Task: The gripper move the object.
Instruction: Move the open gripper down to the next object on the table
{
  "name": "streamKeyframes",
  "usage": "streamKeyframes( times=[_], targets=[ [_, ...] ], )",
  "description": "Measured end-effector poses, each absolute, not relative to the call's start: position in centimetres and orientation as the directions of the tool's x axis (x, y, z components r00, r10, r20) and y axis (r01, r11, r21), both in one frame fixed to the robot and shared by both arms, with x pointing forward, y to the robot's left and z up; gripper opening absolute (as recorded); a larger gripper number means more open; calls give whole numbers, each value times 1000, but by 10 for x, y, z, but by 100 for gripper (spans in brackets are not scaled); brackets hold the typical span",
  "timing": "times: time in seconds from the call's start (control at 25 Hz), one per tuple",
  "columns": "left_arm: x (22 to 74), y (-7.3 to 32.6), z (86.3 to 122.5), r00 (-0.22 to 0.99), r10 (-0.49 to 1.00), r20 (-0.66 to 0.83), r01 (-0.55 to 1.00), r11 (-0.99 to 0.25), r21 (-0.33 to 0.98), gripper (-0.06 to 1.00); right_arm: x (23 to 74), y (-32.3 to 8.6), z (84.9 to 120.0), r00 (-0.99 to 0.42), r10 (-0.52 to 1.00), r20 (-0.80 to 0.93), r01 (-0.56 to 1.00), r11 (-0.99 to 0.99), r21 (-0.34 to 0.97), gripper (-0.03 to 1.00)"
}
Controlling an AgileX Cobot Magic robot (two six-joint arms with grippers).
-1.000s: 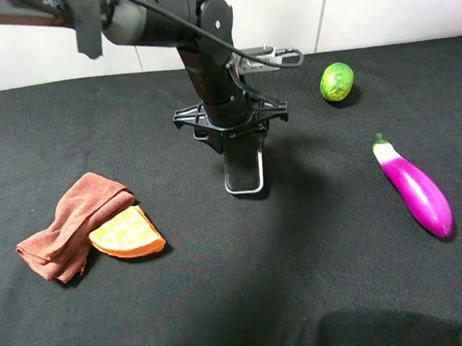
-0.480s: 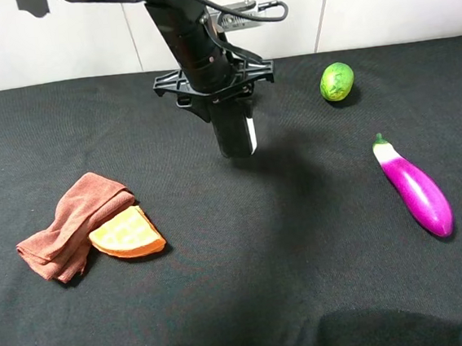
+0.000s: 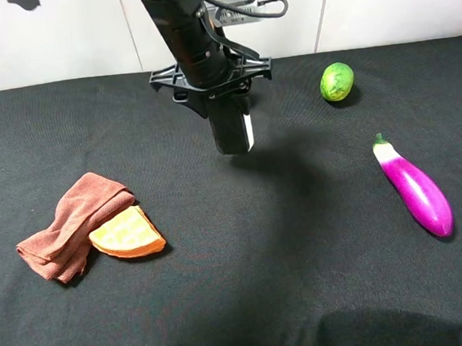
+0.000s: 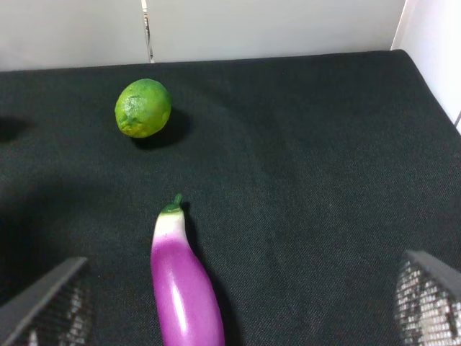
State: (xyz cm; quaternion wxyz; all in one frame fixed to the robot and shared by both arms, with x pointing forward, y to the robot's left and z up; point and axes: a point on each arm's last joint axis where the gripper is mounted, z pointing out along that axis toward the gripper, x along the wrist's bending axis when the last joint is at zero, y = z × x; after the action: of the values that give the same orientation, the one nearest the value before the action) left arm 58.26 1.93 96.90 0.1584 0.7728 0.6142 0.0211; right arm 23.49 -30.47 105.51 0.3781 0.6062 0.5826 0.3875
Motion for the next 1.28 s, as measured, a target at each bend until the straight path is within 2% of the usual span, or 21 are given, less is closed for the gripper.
streamKeyframes(
  times=[0.72,1.28],
  targets=[
    [597,58,989,199,973,-113,952,-164,260,65,235,-305,1055,21,999,29,413,-35,910,63],
    [618,102,1007,137,988,-77,946,-108,304,65,235,-305,1055,21,999,29,413,-35,910,63]
  ],
)
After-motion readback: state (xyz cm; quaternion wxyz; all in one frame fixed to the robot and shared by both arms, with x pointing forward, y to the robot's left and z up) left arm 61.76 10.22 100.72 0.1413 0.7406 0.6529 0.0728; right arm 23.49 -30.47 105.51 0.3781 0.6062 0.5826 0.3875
